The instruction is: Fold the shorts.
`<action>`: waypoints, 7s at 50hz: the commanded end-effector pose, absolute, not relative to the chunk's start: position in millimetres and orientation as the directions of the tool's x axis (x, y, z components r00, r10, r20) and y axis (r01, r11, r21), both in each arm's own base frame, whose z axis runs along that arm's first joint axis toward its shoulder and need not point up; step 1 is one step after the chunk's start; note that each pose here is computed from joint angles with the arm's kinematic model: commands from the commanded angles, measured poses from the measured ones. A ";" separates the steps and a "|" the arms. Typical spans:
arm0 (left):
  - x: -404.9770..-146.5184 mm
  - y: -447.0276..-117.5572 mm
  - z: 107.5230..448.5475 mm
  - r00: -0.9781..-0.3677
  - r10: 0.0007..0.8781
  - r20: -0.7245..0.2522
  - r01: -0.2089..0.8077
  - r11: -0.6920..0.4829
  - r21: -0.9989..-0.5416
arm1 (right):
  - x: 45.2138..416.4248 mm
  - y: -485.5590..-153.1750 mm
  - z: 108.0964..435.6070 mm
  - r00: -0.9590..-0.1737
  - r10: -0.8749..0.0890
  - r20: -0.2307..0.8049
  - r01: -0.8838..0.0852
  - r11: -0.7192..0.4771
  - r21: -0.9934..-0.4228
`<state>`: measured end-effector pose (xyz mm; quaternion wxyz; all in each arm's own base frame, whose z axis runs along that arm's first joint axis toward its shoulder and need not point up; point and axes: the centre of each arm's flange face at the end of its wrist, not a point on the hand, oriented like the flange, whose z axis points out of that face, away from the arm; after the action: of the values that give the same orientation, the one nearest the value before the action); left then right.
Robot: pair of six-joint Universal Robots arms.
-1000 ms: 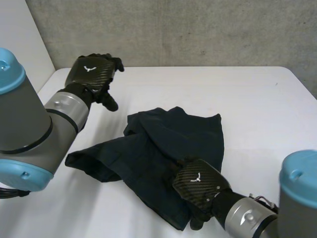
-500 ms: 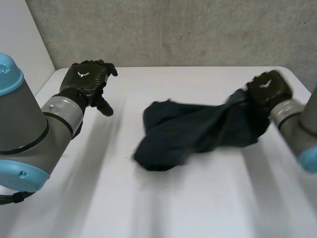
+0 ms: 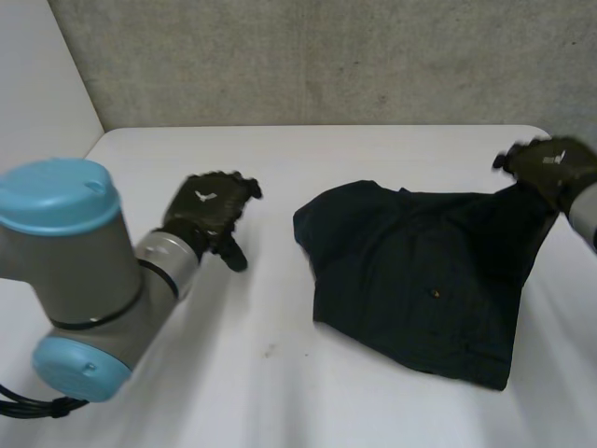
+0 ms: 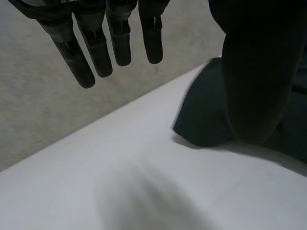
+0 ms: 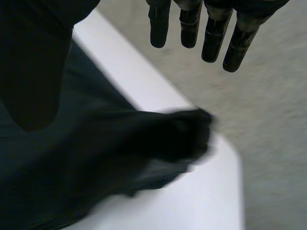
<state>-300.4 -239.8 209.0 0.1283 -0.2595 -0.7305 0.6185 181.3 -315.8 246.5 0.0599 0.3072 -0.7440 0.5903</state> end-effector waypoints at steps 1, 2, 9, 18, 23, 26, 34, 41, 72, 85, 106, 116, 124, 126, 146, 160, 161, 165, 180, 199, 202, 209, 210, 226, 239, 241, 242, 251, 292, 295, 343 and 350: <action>-331.3 -228.1 183.5 -0.777 0.614 -0.139 0.253 0.103 -0.962 | 184.5 -255.7 220.2 -0.758 -0.571 0.315 -0.530 0.257 -0.808; -334.4 -227.2 181.2 -0.772 0.620 -0.138 0.256 0.104 -0.961 | 184.5 -250.9 214.6 -0.756 -0.581 0.301 -0.531 0.275 -0.802; -360.9 -220.2 155.4 -0.725 0.675 -0.137 0.285 0.113 -0.952 | 181.9 -217.1 185.5 -0.750 -0.610 0.256 -0.535 0.332 -0.777; -382.2 -214.9 129.1 -0.690 0.711 -0.136 0.310 0.120 -0.943 | 180.3 -206.2 158.6 -0.755 -0.590 0.285 -0.532 0.299 -0.792; -390.9 -214.7 114.4 -0.677 0.723 -0.136 0.324 0.128 -0.937 | 181.6 -203.9 148.4 -0.753 -0.586 0.299 -0.533 0.277 -0.799; -394.0 -215.2 106.2 -0.674 0.726 -0.136 0.333 0.135 -0.933 | 181.6 -205.6 145.3 -0.753 -0.580 0.311 -0.533 0.260 -0.805; -399.6 -210.0 102.4 -0.664 0.736 -0.132 0.334 0.133 -0.933 | 181.4 -215.3 144.1 -0.758 -0.559 0.337 -0.534 0.234 -0.813; -398.7 -212.7 154.0 -0.686 0.714 -0.139 0.257 0.059 -0.965 | 181.8 -229.9 158.3 -0.753 -0.538 0.379 -0.543 0.184 -0.819; -343.0 -186.0 305.1 -0.721 0.631 -0.287 0.211 -0.195 -0.958 | 236.8 -254.0 275.8 -0.735 -0.629 0.253 -0.361 0.047 -0.932; -344.9 -213.4 221.7 -0.701 0.656 -0.280 0.382 0.013 -0.924 | 237.8 -260.2 236.1 -0.790 -0.608 0.076 -0.320 0.303 -0.897; -335.5 -213.4 223.9 -0.732 0.620 -0.282 0.394 0.048 -0.918 | 274.3 -245.2 173.9 -0.810 -0.586 0.035 -0.250 0.290 -0.924; -292.8 -186.4 348.5 -0.787 0.523 -0.328 0.287 -0.161 -0.944 | 262.9 -219.3 342.5 -0.683 -0.441 0.582 -0.481 -0.328 -0.813; -245.6 -143.1 467.6 -0.874 0.338 -0.350 0.154 -0.490 -0.858 | 253.0 -195.1 435.1 -0.721 -0.371 0.586 -0.417 -0.443 -0.794; -241.7 -139.6 480.5 -0.884 0.319 -0.341 0.135 -0.525 -0.840 | 250.8 -190.5 452.5 -0.737 -0.351 0.578 -0.393 -0.473 -0.789; -311.2 -238.9 339.0 -0.805 0.456 -0.380 0.317 -0.211 -0.925 | 302.5 -243.4 360.0 -0.653 -0.545 0.526 -0.459 -0.269 -0.847; -320.4 -207.5 260.4 -0.829 0.553 0.082 0.064 0.239 -0.969 | 317.1 -262.1 296.3 -0.633 -0.573 0.519 -0.545 -0.146 -0.826; -318.9 -209.2 259.2 -0.835 0.538 0.117 0.035 0.264 -0.964 | 318.3 -263.0 293.3 -0.633 -0.576 0.518 -0.545 -0.144 -0.826; -316.8 -216.0 254.0 -0.839 0.513 0.181 -0.015 0.312 -0.950 | 322.8 -267.1 278.2 -0.631 -0.583 0.513 -0.551 -0.129 -0.825; -321.9 -211.7 215.9 -0.753 0.425 0.502 -0.147 0.635 -0.759 | 329.7 -273.2 256.4 -0.657 -0.547 0.519 -0.560 -0.108 -0.822; -352.8 -186.3 166.3 -0.729 0.389 0.563 -0.083 0.767 -0.637 | 323.5 -257.9 272.6 -0.674 -0.517 0.528 -0.529 -0.161 -0.833; -358.1 -178.6 166.7 -0.703 0.396 0.591 -0.074 0.785 -0.615 | 323.0 -258.2 273.0 -0.678 -0.507 0.532 -0.528 -0.168 -0.832; -357.0 -174.0 166.3 -0.699 0.390 0.599 -0.073 0.795 -0.602 | 322.4 -257.8 270.9 -0.676 -0.506 0.536 -0.534 -0.167 -0.829; -356.8 -173.9 165.9 -0.701 0.389 0.598 -0.073 0.795 -0.602 | 322.4 -257.8 270.6 -0.677 -0.506 0.535 -0.533 -0.166 -0.830; -306.3 -198.3 300.2 -0.701 0.501 0.507 -0.236 0.508 -0.828 | 294.2 -224.7 353.1 -0.722 -0.415 0.554 -0.467 -0.298 -0.833; -240.6 -180.8 425.3 -0.771 0.555 0.313 -0.292 0.128 -0.948 | 264.7 -163.1 424.2 -0.734 -0.395 0.552 -0.371 -0.449 -0.813; -240.8 -179.1 426.4 -0.770 0.560 0.306 -0.284 0.129 -0.950 | 261.9 -158.6 428.0 -0.734 -0.394 0.553 -0.367 -0.454 -0.812; -240.6 -179.2 427.1 -0.771 0.561 0.301 -0.281 0.125 -0.952 | 259.3 -154.8 433.5 -0.739 -0.389 0.550 -0.357 -0.465 -0.810; -235.2 -181.1 438.2 -0.782 0.558 0.277 -0.291 0.066 -0.954 | 259.5 -151.7 443.5 -0.742 -0.387 0.548 -0.335 -0.493 -0.803; -306.8 -376.2 276.7 -0.933 0.351 -0.077 -0.012 -0.245 -0.970 | 352.7 -341.6 247.8 -0.702 -0.476 0.530 -0.452 -0.277 -0.848; -301.4 -344.1 279.5 -0.925 0.367 -0.103 0.027 -0.207 -0.978 | 338.2 -322.9 251.1 -0.680 -0.525 0.512 -0.488 -0.196 -0.850; -243.4 -285.4 161.4 -0.898 0.246 -0.366 0.421 0.234 -0.876 | 302.8 -275.3 143.5 -0.688 -0.640 0.342 -0.488 0.059 -0.871; -239.0 -269.6 185.7 -0.901 0.249 -0.356 0.405 0.186 -0.895 | 296.9 -267.1 156.9 -0.665 -0.636 0.392 -0.529 0.032 -0.848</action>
<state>-241.6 -282.4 168.3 -0.0747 -0.2130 -0.7779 0.5865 301.5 -274.3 147.0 -0.0610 0.3926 -0.7223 0.5661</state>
